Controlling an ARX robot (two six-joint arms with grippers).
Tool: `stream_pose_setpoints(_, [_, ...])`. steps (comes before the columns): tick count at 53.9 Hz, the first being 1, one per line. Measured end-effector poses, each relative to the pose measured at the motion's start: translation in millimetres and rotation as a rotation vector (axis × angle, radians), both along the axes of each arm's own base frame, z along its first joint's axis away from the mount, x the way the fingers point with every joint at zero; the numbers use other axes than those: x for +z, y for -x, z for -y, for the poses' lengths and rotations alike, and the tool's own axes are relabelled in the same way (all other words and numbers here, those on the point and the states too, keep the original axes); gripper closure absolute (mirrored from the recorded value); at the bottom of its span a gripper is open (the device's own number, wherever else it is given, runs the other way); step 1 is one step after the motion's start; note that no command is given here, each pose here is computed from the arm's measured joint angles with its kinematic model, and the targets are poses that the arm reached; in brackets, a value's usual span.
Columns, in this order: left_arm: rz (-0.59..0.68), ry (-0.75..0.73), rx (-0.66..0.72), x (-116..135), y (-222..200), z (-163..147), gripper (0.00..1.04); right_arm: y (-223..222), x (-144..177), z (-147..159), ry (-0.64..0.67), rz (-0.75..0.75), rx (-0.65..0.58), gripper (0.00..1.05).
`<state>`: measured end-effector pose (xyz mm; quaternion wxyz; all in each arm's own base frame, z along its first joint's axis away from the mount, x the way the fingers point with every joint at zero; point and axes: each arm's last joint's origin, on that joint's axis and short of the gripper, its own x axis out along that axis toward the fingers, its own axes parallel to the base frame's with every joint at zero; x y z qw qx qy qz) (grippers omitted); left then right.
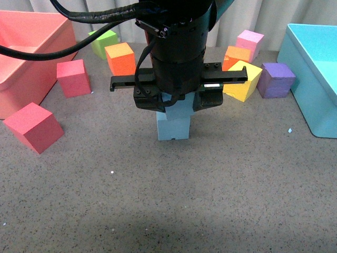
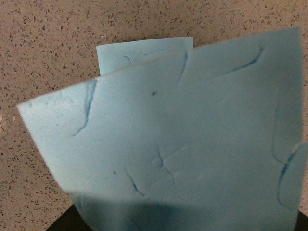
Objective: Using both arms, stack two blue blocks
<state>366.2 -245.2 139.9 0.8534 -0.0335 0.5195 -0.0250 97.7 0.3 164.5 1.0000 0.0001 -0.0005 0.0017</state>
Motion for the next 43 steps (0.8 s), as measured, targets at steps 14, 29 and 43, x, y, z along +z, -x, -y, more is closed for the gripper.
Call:
stream_pose_setpoints(14, [-0.021, -0.028, -0.056, -7, -6, 1, 0.61, 0, 0, 0, 0.000, 0.000, 0.000, 0.09])
stream_pose_setpoints(29, [-0.010, -0.055, -0.060, -10, -17, -3, 0.61, 0, 0, 0, 0.000, 0.000, 0.000, 0.09])
stream_pose_setpoints(43, [-0.037, -0.054, -0.046, -17, -22, -9, 0.61, 0, 0, 0, 0.000, 0.000, 0.000, 0.09])
